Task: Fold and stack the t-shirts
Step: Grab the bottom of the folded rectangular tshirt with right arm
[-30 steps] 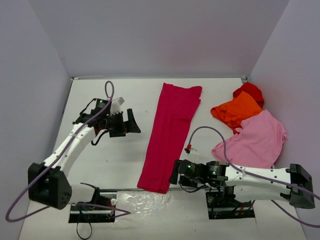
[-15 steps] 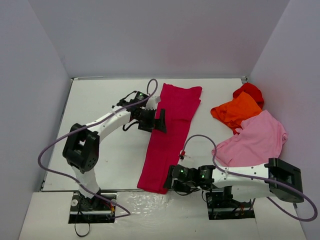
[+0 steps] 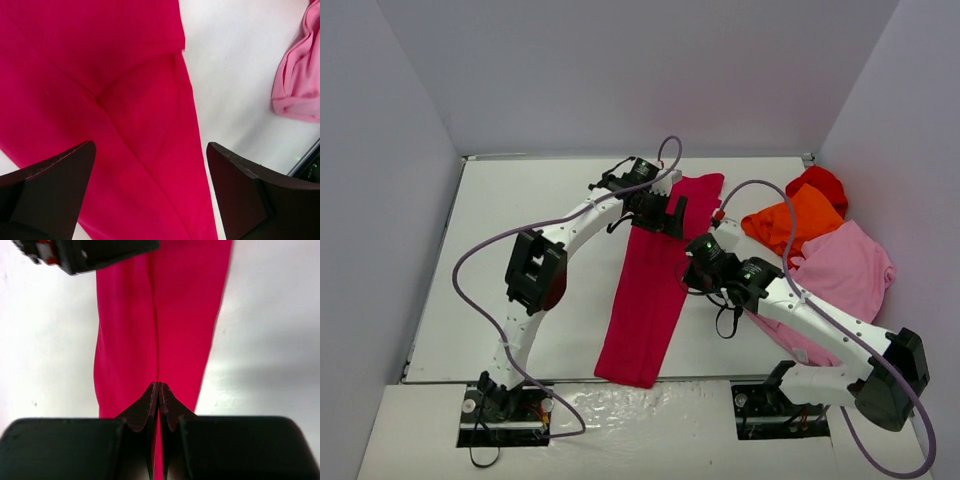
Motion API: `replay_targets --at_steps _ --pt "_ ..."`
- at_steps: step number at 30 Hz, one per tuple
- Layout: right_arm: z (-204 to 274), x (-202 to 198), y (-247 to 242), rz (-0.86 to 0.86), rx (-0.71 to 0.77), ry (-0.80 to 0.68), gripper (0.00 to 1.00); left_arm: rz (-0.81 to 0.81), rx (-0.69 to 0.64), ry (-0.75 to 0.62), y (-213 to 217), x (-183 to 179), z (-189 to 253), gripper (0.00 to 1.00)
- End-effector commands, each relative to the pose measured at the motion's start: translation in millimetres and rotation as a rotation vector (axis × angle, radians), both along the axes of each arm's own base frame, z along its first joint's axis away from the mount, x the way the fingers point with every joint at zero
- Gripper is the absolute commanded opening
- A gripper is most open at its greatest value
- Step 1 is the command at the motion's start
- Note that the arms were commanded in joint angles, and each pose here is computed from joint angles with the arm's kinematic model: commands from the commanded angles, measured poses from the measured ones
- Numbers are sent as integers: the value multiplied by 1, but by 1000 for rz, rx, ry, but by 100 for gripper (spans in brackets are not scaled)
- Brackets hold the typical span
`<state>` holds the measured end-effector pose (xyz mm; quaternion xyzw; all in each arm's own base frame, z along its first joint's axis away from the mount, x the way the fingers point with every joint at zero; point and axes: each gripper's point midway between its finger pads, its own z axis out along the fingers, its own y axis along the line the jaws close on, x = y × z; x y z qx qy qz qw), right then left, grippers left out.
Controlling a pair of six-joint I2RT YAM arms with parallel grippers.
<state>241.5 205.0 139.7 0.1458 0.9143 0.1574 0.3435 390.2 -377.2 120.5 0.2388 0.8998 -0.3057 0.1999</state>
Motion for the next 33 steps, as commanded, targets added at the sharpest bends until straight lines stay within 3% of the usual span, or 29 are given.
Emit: replay_targets --at_steps 1,3,6,11,13,16,18,19,21,22,25,27,29,31,33 --pt "-4 5 -25 59 -187 9 0 13 -161 67 2 37 33 90" --pt "-7 4 -25 71 -193 20 0 29 -280 209 -5 41 25 92" --pt "-6 3 -33 62 -191 19 0 91 -500 211 -10 57 67 97" --pt "4 8 -55 26 -197 -6 0 123 -666 -86 25 54 175 97" --pt "8 11 -64 22 -213 -16 0 141 -737 -120 38 47 204 97" --pt "9 13 -70 37 -242 -19 3 127 -969 -101 54 28 242 97" --pt "12 16 -73 41 -250 -27 7 49 -1213 -220 77 1 291 97" --pt "14 17 -73 47 -250 -28 8 69 -1278 -204 85 -1 296 97" --pt "20 21 -75 52 -244 -37 11 93 -1397 -12 95 -7 297 97" --pt "24 23 -75 61 -236 -44 13 55 -1443 14 97 -13 302 97" --pt "38 28 -72 86 -207 -69 21 -4 -1459 70 96 -17 297 97" --pt "46 30 -69 101 -170 -80 35 -20 -1458 -45 100 -22 306 97" --pt "55 31 -68 106 -137 -99 43 -2 -1466 -212 107 -27 316 97" --pt "65 30 -68 106 -103 -121 45 81 -1511 -288 118 -30 323 97" --pt "71 30 -67 108 -71 -135 45 190 -1572 -218 128 -27 323 97"
